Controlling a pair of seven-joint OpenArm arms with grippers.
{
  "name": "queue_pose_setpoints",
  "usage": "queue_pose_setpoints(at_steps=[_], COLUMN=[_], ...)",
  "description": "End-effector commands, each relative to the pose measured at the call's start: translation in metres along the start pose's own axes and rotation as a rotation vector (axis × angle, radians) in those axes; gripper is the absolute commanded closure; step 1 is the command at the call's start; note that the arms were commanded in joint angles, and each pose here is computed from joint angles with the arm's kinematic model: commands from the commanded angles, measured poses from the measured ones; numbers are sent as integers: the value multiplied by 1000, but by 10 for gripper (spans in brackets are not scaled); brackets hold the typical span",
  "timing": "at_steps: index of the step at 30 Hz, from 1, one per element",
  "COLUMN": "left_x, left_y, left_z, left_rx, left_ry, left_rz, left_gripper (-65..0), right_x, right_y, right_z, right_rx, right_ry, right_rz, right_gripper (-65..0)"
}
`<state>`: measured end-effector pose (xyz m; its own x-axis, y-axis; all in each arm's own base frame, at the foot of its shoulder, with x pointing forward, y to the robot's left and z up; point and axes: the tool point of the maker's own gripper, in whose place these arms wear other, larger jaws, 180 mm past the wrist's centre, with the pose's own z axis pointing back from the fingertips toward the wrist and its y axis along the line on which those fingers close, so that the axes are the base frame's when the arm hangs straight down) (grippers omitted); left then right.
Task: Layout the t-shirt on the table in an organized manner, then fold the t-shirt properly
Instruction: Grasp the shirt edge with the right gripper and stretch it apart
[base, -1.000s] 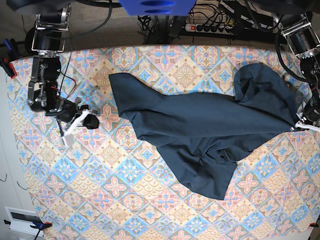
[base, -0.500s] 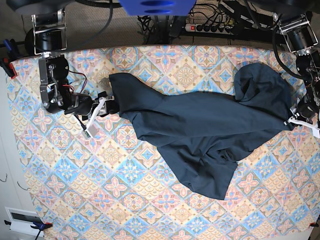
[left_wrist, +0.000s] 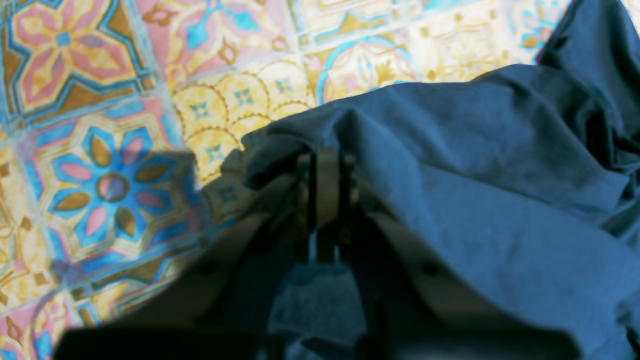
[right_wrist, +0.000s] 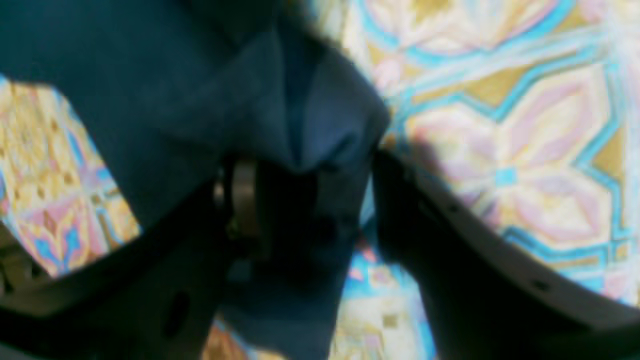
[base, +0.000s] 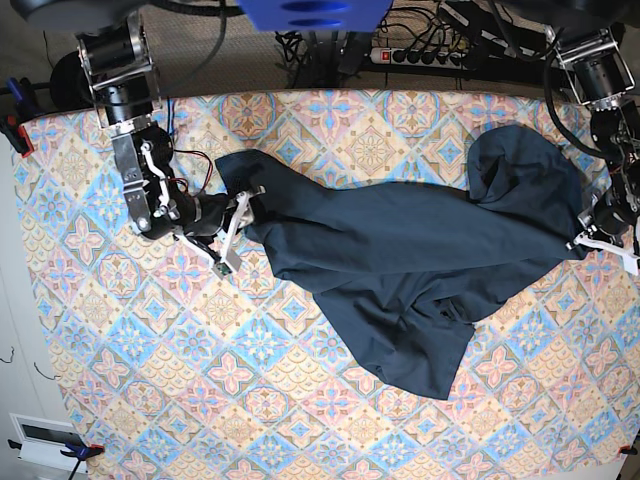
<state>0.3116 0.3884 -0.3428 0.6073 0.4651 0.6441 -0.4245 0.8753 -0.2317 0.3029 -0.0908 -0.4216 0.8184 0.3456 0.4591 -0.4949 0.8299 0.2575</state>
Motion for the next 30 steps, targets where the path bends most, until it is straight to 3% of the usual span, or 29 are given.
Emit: queue_pose_setpoints(at_steps=[1, 7, 9, 12, 13, 17, 22, 28, 30], left_x=[22, 22, 22, 22, 22, 22, 13, -6, -12], left_y=[-1, -1, -1, -1, -1, -1, 2, -15, -21], left_z=[7, 7, 7, 7, 7, 7, 7, -2, -5], left_rx=[-5, -5, -5, -5, -5, -5, -1, -26, -35], left_ry=[-54, -54, -54, -54, -54, -54, -35, 28, 45], left_rz=[-15, -15, -15, -15, -15, -15, -21, -90, -109], left_gripper=[0, 0, 0, 0, 0, 0, 0, 0, -56], right_x=[7, -1, -2, 0, 2, 36, 47, 50, 48], right_y=[-2, 17, 18, 19, 18, 6, -34, -78, -89], right_z=[4, -4, -5, -4, -2, 29, 79, 121, 128], right_rx=[-2, 30, 33, 40, 46, 49, -50, -168, -188], right_ry=[-12, 28, 29, 20, 11, -157, -321, -386, -397], right_rz=[18, 73, 72, 66, 56, -18, -126, -167, -192], right_gripper=[-296, -277, -210, -28, 0, -7, -6, -6, -6])
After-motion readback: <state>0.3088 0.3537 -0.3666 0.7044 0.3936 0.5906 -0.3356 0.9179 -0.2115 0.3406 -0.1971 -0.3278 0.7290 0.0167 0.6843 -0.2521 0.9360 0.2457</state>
